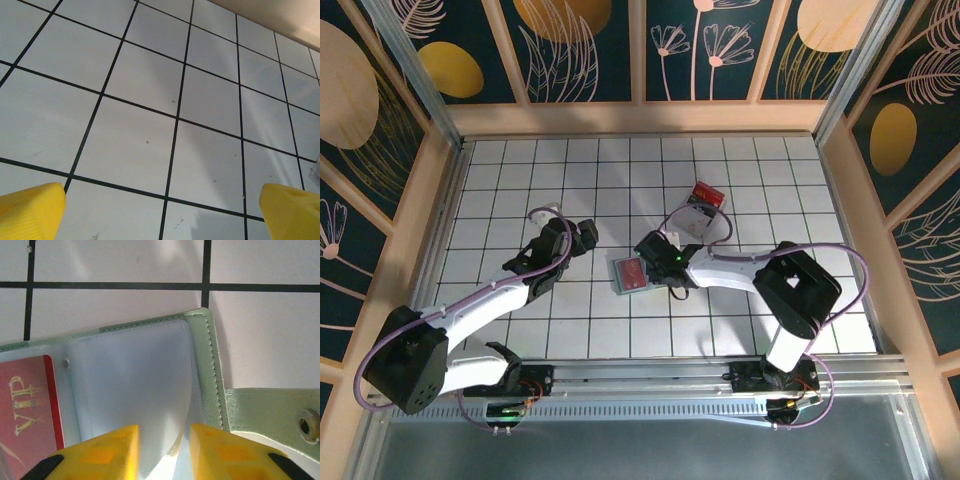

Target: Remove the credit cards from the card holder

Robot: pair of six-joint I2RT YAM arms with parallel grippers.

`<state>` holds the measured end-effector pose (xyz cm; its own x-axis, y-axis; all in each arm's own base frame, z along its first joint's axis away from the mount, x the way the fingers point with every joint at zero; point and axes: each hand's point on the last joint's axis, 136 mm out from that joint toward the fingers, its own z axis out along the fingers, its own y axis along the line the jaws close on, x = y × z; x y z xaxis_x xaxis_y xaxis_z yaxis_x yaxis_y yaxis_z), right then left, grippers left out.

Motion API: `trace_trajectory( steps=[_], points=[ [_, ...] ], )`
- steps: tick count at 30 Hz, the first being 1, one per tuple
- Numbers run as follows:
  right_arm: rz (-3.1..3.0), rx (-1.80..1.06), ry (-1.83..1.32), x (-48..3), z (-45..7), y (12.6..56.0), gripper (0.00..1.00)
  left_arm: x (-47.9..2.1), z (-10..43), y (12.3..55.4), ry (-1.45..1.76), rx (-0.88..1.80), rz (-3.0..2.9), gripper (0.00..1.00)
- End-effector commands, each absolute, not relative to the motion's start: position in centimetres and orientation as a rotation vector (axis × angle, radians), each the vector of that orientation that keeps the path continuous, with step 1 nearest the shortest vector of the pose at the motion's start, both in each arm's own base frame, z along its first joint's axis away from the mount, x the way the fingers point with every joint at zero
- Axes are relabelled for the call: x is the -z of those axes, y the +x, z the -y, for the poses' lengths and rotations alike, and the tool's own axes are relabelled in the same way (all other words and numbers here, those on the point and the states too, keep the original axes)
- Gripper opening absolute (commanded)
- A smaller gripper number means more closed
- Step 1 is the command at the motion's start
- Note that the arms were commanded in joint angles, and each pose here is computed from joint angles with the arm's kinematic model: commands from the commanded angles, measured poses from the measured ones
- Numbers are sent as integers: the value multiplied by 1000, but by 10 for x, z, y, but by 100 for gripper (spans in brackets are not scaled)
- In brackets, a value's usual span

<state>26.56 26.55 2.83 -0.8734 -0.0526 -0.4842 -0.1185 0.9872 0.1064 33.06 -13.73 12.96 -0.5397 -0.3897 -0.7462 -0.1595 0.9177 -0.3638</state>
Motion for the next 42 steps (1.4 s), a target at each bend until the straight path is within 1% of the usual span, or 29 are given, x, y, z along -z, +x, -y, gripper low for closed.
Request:
trace_trajectory(
  steps=[1,5,6,9,12,15,16,17,21,23,26,28,33,36,42],
  points=[
    [-2581,-207,-107,-50,-264,270,37,-138,143,334,-387,338,-2128,99],
    [-2530,-183,-36,-71,-253,273,37,-135,142,329,-364,315,-2146,99],
    [-2511,-180,-16,-78,-249,274,39,-134,141,328,-360,303,-2150,99],
    [-2433,-203,41,-101,-240,277,55,-131,140,324,-347,282,-2162,99],
    [-2344,-271,70,-125,-236,280,63,-126,146,320,-325,289,-2178,99],
    [-2278,-350,74,-146,-234,284,74,-116,156,312,-295,304,-2215,99],
    [-2269,-378,71,-151,-235,285,75,-112,161,309,-279,307,-2232,99],
    [-2264,-401,67,-154,-236,286,74,-107,166,305,-263,308,-2251,99],
    [-2265,-504,29,-157,-243,286,59,-86,187,288,-175,289,-2334,99],
    [-2268,-567,-2,-157,-249,286,57,-75,196,281,-130,266,-2372,99],
    [-2278,-648,-76,-156,-262,283,46,-59,202,271,-104,242,-2427,99],
    [-2290,-684,-129,-154,-270,281,42,-51,202,268,-113,243,-2453,99],
    [-2365,-734,-75,-134,-271,286,41,-37,202,266,-99,214,-2488,99],
    [-2411,-816,-90,-126,-281,283,39,-30,204,267,-92,193,-2508,99],
    [-2488,-839,-114,-107,-290,278,38,-19,203,267,-104,166,-2533,99]
  ],
)
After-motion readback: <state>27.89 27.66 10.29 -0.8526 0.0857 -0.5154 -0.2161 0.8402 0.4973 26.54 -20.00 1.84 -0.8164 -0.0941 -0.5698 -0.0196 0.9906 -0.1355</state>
